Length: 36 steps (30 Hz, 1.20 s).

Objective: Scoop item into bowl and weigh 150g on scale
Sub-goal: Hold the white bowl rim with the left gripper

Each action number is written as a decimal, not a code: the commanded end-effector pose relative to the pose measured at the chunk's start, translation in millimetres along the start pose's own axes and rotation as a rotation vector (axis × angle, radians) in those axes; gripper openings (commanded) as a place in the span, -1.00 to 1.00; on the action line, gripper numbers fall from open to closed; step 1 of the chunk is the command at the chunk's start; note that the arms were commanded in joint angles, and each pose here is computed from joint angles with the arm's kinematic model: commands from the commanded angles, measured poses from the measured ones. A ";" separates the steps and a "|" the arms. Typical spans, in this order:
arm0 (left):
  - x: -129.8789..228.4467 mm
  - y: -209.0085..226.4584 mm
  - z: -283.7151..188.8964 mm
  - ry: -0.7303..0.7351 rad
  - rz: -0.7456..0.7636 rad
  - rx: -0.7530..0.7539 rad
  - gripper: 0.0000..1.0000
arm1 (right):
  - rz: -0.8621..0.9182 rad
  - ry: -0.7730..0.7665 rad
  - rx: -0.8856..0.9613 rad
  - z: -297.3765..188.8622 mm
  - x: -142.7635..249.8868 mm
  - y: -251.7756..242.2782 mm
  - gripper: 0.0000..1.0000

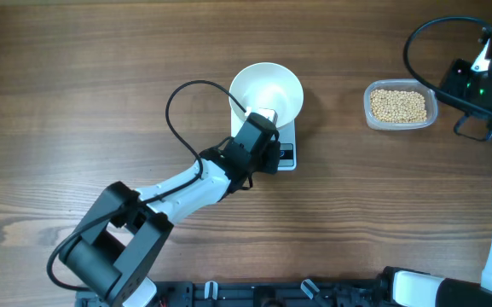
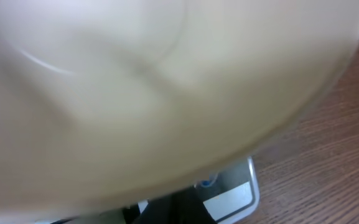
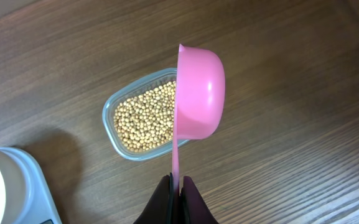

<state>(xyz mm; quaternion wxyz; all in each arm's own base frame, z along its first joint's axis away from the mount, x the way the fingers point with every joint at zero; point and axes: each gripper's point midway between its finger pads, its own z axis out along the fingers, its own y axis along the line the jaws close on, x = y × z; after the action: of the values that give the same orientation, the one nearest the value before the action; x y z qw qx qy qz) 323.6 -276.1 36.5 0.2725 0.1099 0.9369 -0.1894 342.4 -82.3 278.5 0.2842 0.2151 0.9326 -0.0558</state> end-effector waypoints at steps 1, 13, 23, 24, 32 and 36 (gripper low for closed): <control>12.5 8.9 11.2 0.030 0.006 -0.039 -0.92 | 0.002 -0.032 -0.015 -8.8 -7.0 0.8 -0.91; 13.2 8.9 12.1 0.033 0.006 -0.037 -0.92 | 0.003 -0.040 -0.017 -8.8 -8.9 1.3 -0.91; 21.3 9.6 11.9 0.068 0.006 -0.035 -0.92 | 0.004 -0.047 -0.018 -8.9 -10.6 1.7 -0.91; 21.9 9.1 11.9 0.071 0.006 -0.032 -0.92 | 0.004 -0.047 -0.018 -8.9 -10.6 1.7 -0.91; 21.6 5.6 12.1 0.072 0.006 -0.013 -0.92 | 0.004 -0.047 -0.037 -9.0 -11.0 5.0 -0.91; 17.3 3.7 12.4 0.054 0.006 -0.005 -0.92 | 0.005 -0.054 -0.051 -9.2 -12.8 7.6 -0.91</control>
<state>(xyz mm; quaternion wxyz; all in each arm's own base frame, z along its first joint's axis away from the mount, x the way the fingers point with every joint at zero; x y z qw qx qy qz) 318.2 -273.7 20.5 0.2510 0.1120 0.9444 -0.1803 347.3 -81.2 281.3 0.2949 0.2136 0.9300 -0.0497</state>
